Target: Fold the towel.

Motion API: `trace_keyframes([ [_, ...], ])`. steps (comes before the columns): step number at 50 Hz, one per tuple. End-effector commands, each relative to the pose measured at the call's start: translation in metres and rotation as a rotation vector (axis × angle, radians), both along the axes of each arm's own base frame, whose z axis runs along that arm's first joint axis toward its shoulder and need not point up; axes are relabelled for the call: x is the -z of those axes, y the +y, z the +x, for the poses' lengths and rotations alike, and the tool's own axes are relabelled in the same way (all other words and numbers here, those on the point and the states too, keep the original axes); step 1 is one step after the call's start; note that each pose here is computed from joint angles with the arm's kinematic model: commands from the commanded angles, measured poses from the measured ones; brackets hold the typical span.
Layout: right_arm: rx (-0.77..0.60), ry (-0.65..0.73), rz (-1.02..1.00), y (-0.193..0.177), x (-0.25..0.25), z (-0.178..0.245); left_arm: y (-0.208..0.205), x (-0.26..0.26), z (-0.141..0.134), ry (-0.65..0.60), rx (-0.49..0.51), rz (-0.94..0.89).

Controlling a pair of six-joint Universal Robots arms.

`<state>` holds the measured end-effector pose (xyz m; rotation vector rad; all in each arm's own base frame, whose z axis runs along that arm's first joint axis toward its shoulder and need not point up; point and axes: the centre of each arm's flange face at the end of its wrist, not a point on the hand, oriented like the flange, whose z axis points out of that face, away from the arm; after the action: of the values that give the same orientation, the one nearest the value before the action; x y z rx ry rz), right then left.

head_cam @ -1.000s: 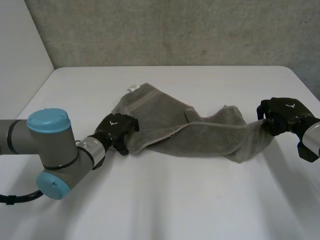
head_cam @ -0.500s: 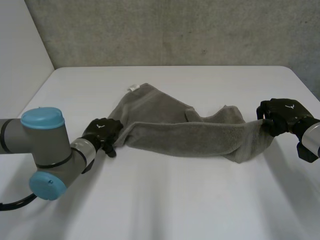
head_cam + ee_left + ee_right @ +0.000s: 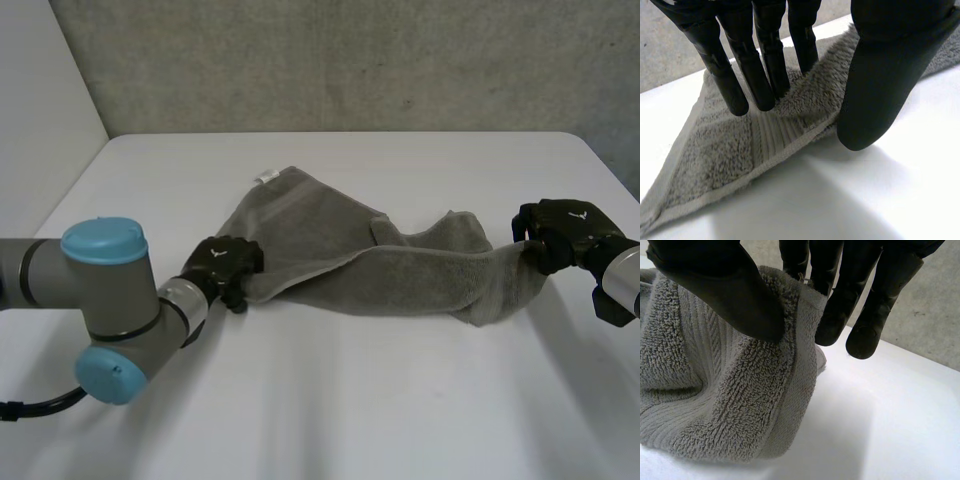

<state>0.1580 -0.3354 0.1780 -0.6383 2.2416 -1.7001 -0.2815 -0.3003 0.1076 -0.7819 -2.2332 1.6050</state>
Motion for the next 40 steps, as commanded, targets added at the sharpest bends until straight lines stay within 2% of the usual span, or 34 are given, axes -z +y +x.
trace_keyframes([
  [1, 0.0, 0.0, 0.0, 0.0, 0.0, 0.0, -0.004, -0.005, -0.005, 0.015, 0.005, -0.032],
  [13, -0.008, 0.0, -0.002, 0.001, -0.001, 0.002, -0.01, -0.009, -0.006, 0.048, -0.014, -0.062],
  [18, -0.008, 0.002, -0.037, 0.0, -0.013, 0.002, -0.017, -0.022, 0.0, 0.051, -0.078, -0.107],
  [23, -0.007, 0.006, -0.175, 0.006, -0.062, 0.001, -0.017, -0.09, 0.021, 0.101, -0.151, -0.251],
  [25, -0.01, 0.008, -0.226, 0.012, -0.082, 0.002, -0.011, -0.106, 0.023, 0.117, -0.148, -0.286],
  [26, -0.013, 0.009, -0.275, 0.018, -0.102, 0.002, -0.003, -0.128, 0.026, 0.137, -0.148, -0.334],
  [27, -0.012, 0.007, -0.318, 0.025, -0.121, 0.002, -0.003, -0.128, 0.026, 0.137, -0.148, -0.334],
  [28, -0.012, 0.007, -0.319, 0.025, -0.122, 0.002, 0.006, -0.149, 0.029, 0.158, -0.147, -0.385],
  [29, -0.015, 0.008, -0.366, 0.033, -0.142, 0.003, 0.006, -0.149, 0.029, 0.158, -0.147, -0.386],
  [33, -0.047, 0.015, -0.479, 0.063, -0.196, 0.007, 0.035, -0.205, 0.037, 0.219, -0.139, -0.533],
  [36, -0.064, 0.017, -0.504, 0.072, -0.21, 0.008, 0.051, -0.24, 0.043, 0.259, -0.139, -0.627],
  [40, -0.09, 0.027, -0.531, 0.084, -0.236, 0.008, 0.058, -0.257, 0.049, 0.267, -0.143, -0.666],
])
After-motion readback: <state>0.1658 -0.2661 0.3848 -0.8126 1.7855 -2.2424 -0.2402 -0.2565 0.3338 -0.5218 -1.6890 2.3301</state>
